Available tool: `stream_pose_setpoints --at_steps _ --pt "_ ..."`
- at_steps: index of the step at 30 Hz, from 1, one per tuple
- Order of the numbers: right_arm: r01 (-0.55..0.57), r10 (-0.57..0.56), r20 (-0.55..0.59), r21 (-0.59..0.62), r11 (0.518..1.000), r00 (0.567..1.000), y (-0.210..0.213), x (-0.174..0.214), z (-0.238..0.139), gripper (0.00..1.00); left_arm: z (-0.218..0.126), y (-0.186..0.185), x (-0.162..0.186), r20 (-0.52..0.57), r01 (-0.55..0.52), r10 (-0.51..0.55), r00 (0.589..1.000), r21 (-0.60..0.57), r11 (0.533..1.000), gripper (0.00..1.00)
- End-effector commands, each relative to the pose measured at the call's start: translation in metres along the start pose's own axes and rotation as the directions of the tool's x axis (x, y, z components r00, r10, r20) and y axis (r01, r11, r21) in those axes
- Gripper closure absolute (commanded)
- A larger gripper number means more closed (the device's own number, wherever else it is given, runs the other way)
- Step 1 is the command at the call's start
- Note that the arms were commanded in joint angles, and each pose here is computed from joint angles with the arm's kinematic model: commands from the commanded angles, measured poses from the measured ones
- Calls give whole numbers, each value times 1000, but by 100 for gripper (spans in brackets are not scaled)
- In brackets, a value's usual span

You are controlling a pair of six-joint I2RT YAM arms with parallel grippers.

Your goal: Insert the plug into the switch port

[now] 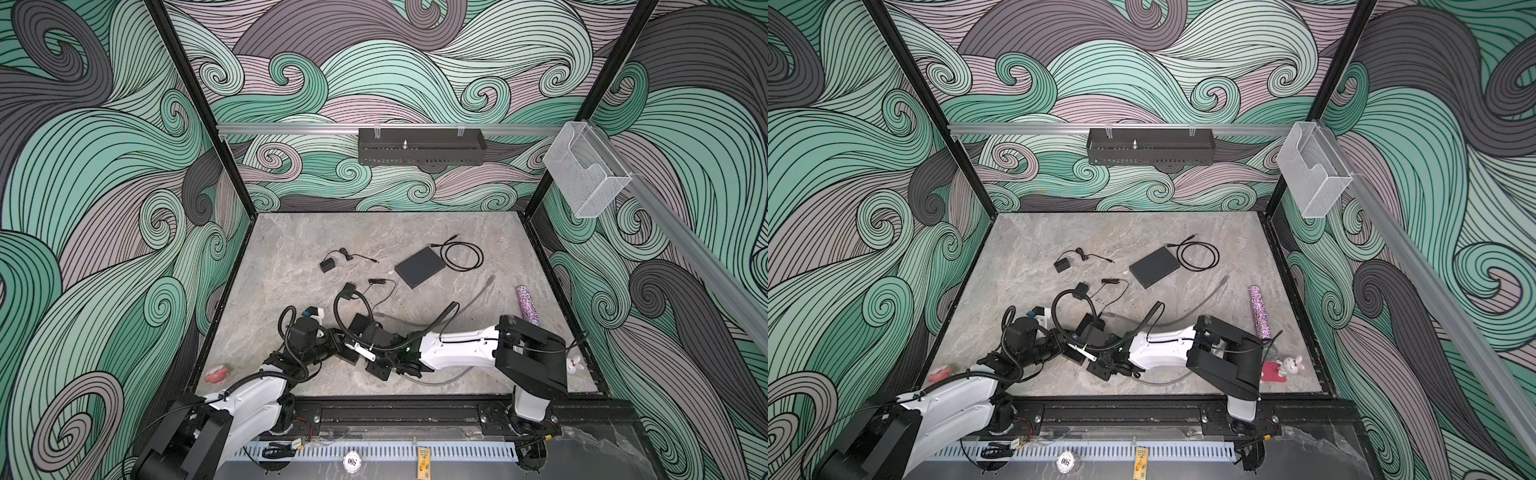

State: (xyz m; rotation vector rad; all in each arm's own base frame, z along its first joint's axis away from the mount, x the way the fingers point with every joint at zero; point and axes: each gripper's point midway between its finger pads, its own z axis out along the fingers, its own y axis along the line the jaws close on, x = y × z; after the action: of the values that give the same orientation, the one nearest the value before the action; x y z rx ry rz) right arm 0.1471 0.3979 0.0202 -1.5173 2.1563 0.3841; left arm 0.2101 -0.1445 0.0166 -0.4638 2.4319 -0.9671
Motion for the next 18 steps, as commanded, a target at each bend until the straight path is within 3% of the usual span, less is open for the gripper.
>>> stream_pose_setpoints --at_steps 1,18 --pt "2 3 378 -11 1000 926 -2 -117 -23 100 -6 45 69 -254 66 -102 962 -148 987 68" --pt "27 -21 456 -8 1000 890 -11 -157 -30 100 -4 41 72 -264 59 -93 960 -135 989 68"
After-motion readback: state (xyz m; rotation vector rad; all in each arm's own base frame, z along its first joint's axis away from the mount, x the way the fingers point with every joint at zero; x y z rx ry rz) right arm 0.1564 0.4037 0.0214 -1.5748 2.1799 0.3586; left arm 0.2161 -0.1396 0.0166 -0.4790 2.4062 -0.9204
